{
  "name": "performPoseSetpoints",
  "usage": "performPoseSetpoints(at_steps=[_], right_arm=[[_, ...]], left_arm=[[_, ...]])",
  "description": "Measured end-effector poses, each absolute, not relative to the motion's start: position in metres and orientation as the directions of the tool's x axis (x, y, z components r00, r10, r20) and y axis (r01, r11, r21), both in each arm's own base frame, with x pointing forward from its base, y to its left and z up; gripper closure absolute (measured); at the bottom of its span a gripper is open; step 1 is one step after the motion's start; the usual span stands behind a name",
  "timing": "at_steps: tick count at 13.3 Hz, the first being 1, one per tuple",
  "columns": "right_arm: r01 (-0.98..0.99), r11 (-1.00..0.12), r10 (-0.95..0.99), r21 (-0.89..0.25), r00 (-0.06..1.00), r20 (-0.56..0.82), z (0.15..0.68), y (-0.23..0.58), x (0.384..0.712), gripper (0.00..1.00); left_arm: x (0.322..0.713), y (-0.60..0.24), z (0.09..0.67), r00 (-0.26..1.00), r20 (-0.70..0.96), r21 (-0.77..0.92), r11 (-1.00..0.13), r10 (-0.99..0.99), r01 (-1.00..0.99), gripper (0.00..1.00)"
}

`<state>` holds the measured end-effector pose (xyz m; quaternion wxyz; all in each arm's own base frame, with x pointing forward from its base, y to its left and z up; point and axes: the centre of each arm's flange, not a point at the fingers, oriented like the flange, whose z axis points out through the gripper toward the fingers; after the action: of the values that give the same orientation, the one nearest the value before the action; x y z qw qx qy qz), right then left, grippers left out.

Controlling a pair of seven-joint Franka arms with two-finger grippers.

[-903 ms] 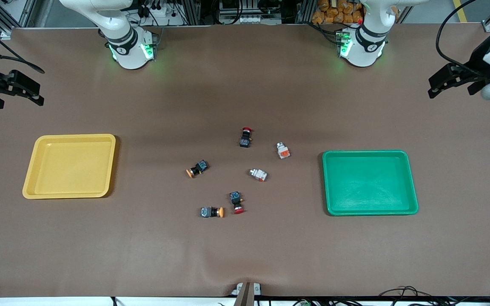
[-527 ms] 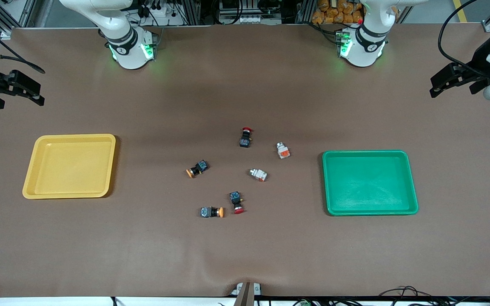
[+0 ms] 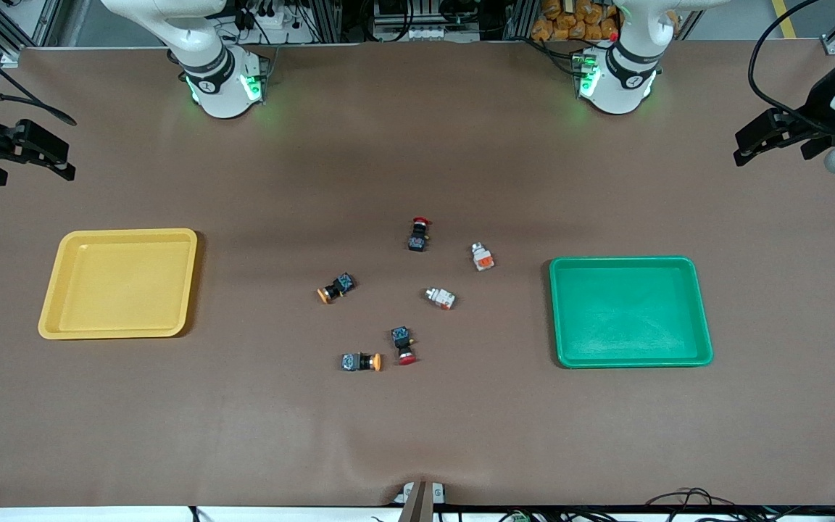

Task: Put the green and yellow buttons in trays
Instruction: 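Move the left gripper toward the white orange-labelled button, then lower the left gripper and grasp the white button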

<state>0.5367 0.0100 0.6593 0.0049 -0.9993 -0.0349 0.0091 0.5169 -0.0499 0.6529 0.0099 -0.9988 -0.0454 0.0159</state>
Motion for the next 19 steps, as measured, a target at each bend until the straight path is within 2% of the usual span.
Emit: performPoseSetpoints(at_steps=[9, 14, 19], right_arm=[[0.069, -0.998, 0.069, -0.01, 0.997, -0.018, 0.659, 0.009, 0.537, 0.0], [0.066, -0.998, 0.066, -0.011, 0.998, -0.018, 0.659, 0.008, 0.537, 0.0], [0.063, -0.998, 0.063, -0.011, 0.998, -0.018, 0.659, 0.006, 0.537, 0.0]], left_arm=[[0.529, -0.072, 0.616, 0.991, -0.107, -0.033, -0.996, 0.086, 0.083, 0.0], [0.545, -0.172, 0.517, 0.97, -0.185, -0.065, -0.987, 0.156, 0.146, 0.0], [0.517, -0.251, 0.421, 0.981, -0.143, -0.031, -0.991, 0.133, 0.13, 0.0]])
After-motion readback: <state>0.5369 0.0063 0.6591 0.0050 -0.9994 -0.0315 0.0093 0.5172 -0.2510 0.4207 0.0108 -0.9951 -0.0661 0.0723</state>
